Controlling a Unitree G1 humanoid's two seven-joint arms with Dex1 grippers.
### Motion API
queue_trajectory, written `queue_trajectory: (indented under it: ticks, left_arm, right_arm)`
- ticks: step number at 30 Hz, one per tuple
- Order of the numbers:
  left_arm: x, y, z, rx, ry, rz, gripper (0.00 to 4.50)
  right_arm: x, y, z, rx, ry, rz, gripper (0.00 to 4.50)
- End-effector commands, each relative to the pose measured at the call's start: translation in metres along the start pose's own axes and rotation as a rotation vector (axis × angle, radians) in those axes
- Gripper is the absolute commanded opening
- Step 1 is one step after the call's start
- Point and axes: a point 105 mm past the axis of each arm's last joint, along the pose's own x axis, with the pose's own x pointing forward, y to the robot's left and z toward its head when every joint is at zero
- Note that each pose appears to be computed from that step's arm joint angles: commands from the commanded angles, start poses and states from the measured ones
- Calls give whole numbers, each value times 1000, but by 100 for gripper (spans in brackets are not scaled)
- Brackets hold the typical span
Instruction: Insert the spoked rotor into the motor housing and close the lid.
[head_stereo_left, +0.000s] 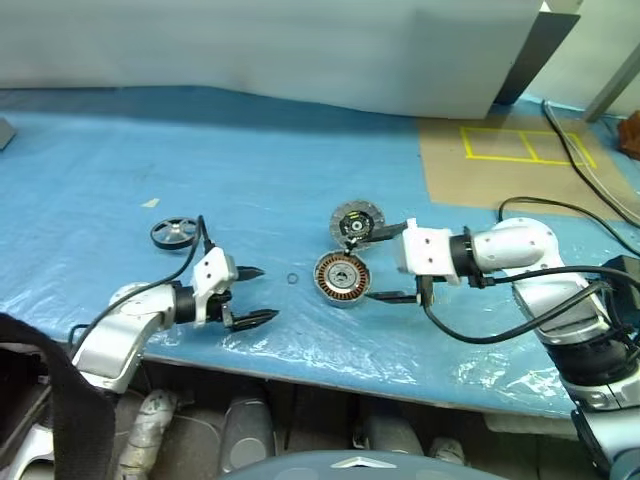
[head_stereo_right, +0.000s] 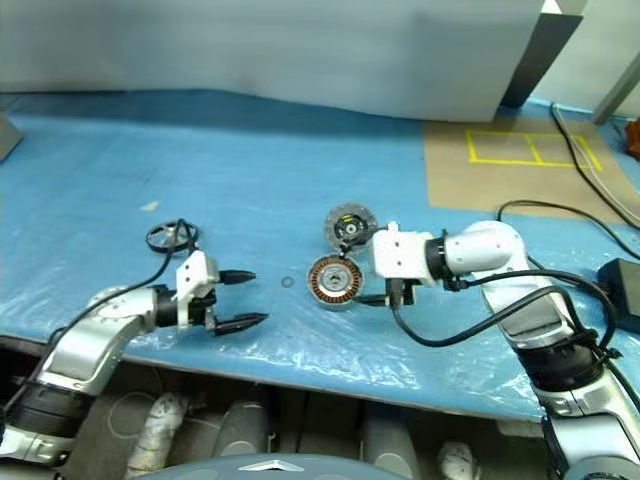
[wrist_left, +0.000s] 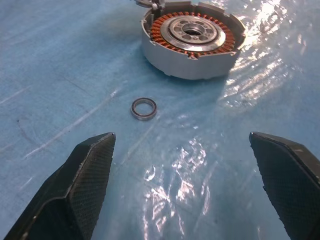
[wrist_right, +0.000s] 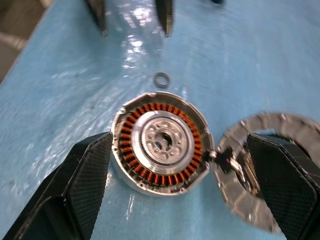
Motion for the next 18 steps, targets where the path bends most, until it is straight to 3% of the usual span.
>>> queue_trajectory:
  ticks: [1,7,18]
  left_arm:
    - [13,10,-4,-3,9,72,450]
    - [34,9,-8,-45,-15,93,450]
    - [41,12,-39,-82,80,80,450]
  right_arm:
    - [-14,-10,-11,212,-54,-232,448]
    - [-14,14,-26,398,-48,-381,448]
    - [-22,26,-44,403,60,-418,448]
